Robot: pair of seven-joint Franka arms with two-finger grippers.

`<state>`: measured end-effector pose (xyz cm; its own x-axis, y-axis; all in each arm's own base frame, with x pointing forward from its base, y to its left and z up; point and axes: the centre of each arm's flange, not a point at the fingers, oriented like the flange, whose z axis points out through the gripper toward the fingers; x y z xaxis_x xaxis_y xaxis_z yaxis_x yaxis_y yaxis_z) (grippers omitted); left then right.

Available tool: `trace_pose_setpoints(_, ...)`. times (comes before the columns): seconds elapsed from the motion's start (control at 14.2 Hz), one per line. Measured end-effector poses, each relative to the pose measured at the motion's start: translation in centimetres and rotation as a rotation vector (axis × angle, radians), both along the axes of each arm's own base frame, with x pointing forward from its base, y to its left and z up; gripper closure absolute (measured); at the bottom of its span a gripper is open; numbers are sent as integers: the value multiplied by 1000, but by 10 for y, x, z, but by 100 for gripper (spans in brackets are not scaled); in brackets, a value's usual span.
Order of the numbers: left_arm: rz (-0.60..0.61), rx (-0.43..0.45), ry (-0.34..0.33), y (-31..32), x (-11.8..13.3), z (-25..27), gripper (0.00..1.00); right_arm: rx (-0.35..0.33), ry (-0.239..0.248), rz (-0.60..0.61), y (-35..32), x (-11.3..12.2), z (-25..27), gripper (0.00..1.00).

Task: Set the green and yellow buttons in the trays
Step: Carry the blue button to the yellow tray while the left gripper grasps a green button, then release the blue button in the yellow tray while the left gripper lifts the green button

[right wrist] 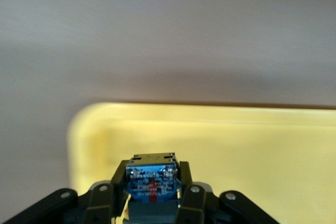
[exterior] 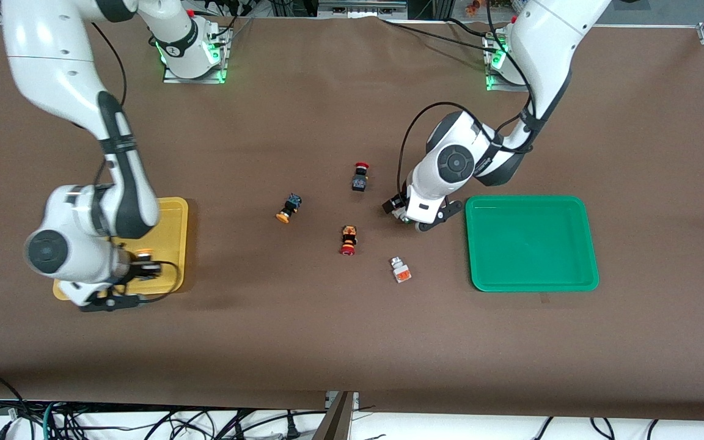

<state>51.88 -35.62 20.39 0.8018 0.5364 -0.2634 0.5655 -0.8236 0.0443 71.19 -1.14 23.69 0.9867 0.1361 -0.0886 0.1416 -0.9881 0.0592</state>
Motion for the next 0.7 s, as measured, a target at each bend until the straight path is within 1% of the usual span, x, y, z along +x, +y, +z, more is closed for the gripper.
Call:
trace_pose_setpoints(0.21,50,0,6,1,12,-6,0,13,57,18,-67,-17,-21,59)
trace_pose_setpoints(0.35,55,-2,3,-2,17,-9,0,19,86,7,-78,-29,-32,59)
trace_pose_setpoints(0.42,51,2,-2,-2,19,-12,0,21,92,6,-78,-31,-33,55)
trace_pose_setpoints(0.56,49,8,-11,-2,21,-20,0,35,96,0,-72,-32,-17,36)
trace_pose_setpoints(0.63,43,13,-8,-2,20,-25,0,52,100,-17,-55,-31,1,24)
trace_pose_setpoints(0.7,32,21,-8,-2,19,-30,2,63,100,-57,-28,-31,23,15)
